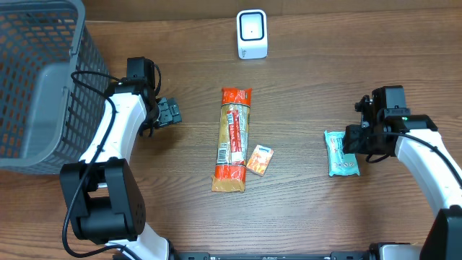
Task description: Scan the item barcode
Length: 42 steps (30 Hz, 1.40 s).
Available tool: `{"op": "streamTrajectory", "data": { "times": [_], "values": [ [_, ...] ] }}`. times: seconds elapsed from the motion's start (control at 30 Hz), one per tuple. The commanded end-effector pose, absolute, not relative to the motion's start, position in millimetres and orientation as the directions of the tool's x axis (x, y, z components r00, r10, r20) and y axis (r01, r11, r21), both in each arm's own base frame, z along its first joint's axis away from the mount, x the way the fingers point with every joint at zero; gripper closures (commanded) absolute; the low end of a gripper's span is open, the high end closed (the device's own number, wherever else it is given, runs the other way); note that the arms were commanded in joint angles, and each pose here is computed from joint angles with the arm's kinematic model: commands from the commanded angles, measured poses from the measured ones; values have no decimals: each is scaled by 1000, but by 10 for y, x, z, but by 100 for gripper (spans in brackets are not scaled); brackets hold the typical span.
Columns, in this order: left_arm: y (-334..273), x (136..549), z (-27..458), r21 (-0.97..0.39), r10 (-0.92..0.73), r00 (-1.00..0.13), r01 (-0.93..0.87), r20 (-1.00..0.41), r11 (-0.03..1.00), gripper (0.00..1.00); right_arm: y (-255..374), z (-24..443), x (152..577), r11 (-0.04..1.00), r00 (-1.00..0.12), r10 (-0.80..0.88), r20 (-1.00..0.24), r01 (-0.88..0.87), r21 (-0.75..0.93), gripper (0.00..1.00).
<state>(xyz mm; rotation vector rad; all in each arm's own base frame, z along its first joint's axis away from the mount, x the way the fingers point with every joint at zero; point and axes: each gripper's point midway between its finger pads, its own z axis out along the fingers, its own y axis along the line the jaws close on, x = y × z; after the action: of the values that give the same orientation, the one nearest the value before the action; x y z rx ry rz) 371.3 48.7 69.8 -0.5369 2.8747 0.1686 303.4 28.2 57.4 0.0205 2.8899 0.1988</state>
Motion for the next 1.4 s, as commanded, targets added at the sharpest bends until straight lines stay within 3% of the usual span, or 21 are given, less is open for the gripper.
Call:
{"op": "streamTrajectory", "data": {
  "times": [0.0,0.23,0.6,0.63,0.73,0.8,0.9,1.07,1.17,1.37],
  "values": [
    [491,3713,707,65,-344,-911,-367,-229,928,0,273,366,2970,991,-980,-5,-200,-31,129,52],
    [491,3713,707,65,-344,-911,-367,-229,928,0,115,129,2958,999,-988,-2,-157,-9,42,57],
    [491,3713,707,65,-344,-911,-367,-229,928,0,277,-126,2861,991,-998,9,-64,0,136,65],
    [491,3713,707,65,-344,-911,-367,-229,928,0,282,-154,2840,990,-999,8,-50,1,139,68],
    [491,3713,707,65,-344,-911,-367,-229,928,0,279,-190,2802,990,-1000,9,-28,5,138,95],
    [491,3713,707,65,-344,-911,-367,-229,928,0,279,-159,2806,990,-999,32,-26,28,139,96],
    [491,3713,707,65,-344,-911,-367,-229,928,0,273,77,2921,987,-994,92,-56,83,139,96],
    [491,3713,707,65,-344,-911,-367,-229,928,0,232,762,3230,985,-961,162,-226,143,99,96],
    [491,3713,707,65,-344,-911,-367,-229,928,0,167,1067,3279,987,-937,137,-321,156,-33,96],
    [491,3713,707,65,-344,-911,-367,-229,928,0,125,1148,3106,911,-929,70,-363,208,-356,96]
  ]
}}
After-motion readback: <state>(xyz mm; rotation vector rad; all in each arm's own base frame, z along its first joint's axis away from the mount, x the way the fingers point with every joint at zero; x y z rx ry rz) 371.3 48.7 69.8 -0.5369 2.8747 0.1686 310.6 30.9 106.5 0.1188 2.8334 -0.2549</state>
